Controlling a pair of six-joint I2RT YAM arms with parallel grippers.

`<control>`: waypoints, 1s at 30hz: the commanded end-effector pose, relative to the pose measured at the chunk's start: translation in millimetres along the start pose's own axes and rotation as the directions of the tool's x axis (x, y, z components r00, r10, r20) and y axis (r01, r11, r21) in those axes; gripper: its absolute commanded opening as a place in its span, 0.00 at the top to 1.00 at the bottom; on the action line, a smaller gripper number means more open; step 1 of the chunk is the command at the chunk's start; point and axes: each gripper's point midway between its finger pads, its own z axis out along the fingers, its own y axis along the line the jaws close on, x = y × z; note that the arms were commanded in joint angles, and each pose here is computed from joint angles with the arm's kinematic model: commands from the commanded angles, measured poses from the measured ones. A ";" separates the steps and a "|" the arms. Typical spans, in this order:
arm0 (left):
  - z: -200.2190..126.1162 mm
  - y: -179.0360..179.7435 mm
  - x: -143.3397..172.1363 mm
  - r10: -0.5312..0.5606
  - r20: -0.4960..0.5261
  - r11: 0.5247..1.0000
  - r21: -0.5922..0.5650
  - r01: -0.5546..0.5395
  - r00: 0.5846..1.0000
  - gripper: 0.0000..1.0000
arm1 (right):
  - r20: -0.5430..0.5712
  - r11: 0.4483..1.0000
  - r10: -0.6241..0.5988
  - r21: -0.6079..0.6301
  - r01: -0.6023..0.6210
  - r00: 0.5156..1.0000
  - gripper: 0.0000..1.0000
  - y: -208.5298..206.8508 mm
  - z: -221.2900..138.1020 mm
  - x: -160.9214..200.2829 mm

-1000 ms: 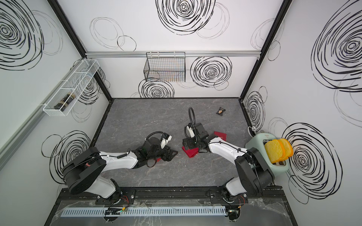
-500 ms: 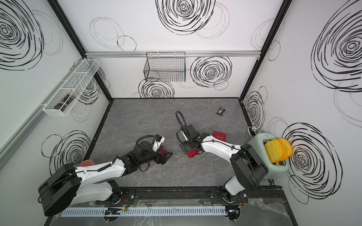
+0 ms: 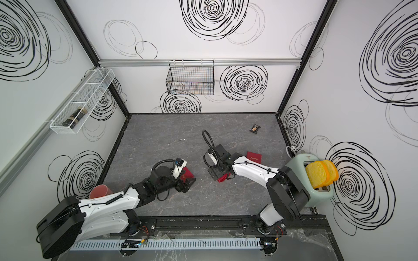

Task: Take the necklace out of the lift-off lid jewelry box
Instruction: Pick up the jewelry box from the center of the board.

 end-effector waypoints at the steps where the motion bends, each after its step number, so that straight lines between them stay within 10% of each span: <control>1: -3.4 1.0 -3.9 0.019 0.029 1.000 -0.002 -0.019 0.999 0.09 | -0.069 0.999 -0.023 0.043 0.026 0.997 0.03 -6.5 4.8 11.1; 15: -4.7 -0.3 -3.1 0.027 0.028 1.000 0.006 -0.028 0.999 0.09 | -0.081 0.999 0.016 -0.039 -0.020 0.997 0.00 -4.5 11.9 10.0; 30: -4.3 -2.5 -4.3 0.020 0.024 1.000 0.017 -0.020 1.000 0.09 | -0.101 0.991 0.066 -0.107 -0.077 0.993 0.19 4.0 13.4 9.4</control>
